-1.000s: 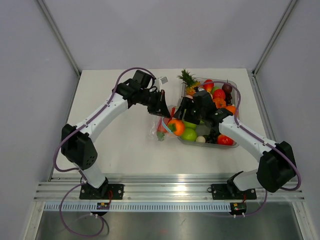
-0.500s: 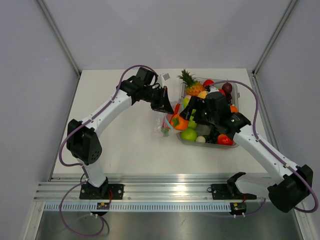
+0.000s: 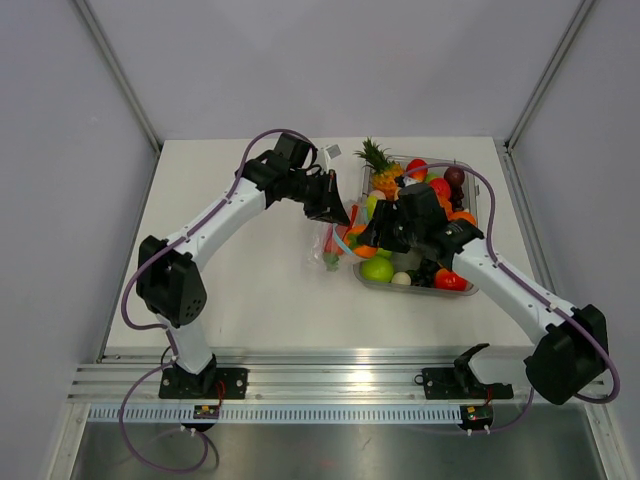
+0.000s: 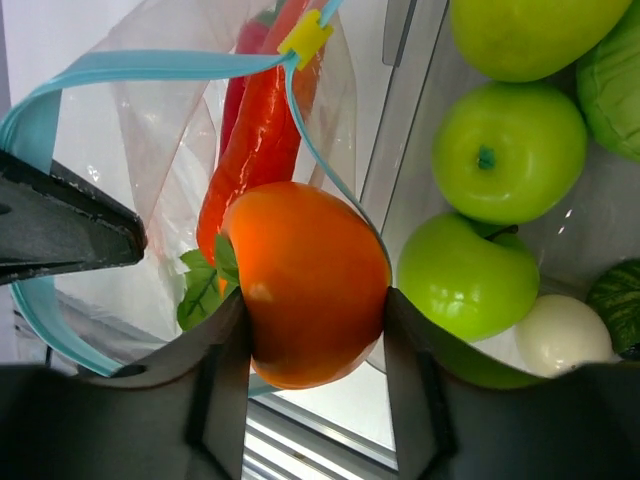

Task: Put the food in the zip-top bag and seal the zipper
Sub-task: Pick up the fake vegetable from the zipper food storage bag.

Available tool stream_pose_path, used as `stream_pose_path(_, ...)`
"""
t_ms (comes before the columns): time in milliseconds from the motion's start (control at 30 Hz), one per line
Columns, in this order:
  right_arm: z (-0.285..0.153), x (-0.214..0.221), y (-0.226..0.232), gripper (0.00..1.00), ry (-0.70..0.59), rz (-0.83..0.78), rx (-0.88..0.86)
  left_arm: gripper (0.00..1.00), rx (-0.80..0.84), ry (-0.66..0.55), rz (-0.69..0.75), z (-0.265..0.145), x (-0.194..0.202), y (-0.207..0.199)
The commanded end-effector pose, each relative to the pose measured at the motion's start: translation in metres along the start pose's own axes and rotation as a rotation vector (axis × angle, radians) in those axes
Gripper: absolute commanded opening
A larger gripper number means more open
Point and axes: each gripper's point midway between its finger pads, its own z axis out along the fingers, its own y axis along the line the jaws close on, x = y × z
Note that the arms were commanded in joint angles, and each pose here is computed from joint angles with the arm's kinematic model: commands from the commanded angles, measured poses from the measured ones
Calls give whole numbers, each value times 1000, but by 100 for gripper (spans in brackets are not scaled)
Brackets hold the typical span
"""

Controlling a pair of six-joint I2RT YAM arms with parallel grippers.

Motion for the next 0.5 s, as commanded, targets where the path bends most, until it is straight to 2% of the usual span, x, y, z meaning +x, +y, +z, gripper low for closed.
stream_pose_path(0,-7,-17,11,47,-53,-16,-35,0,60,-44,47,-6,-17,-19)
stream_pose_path(33,-11,-21,12,37,-72,-12,-34,0,52,-42,43,-4,-17,-17)
stream_pose_path(67,-13,-22,9,36,-80,-11,-21,0,45,-40,47,-3,-16,-14)
stream_pose_path(300,-34,-43,-10,36,-205,19,107,0,-195,-1,29,10,-5,48)
stream_pose_path(467,-49,-52,-13,37,-265,49,129,0,-225,13,24,15,-1,60)
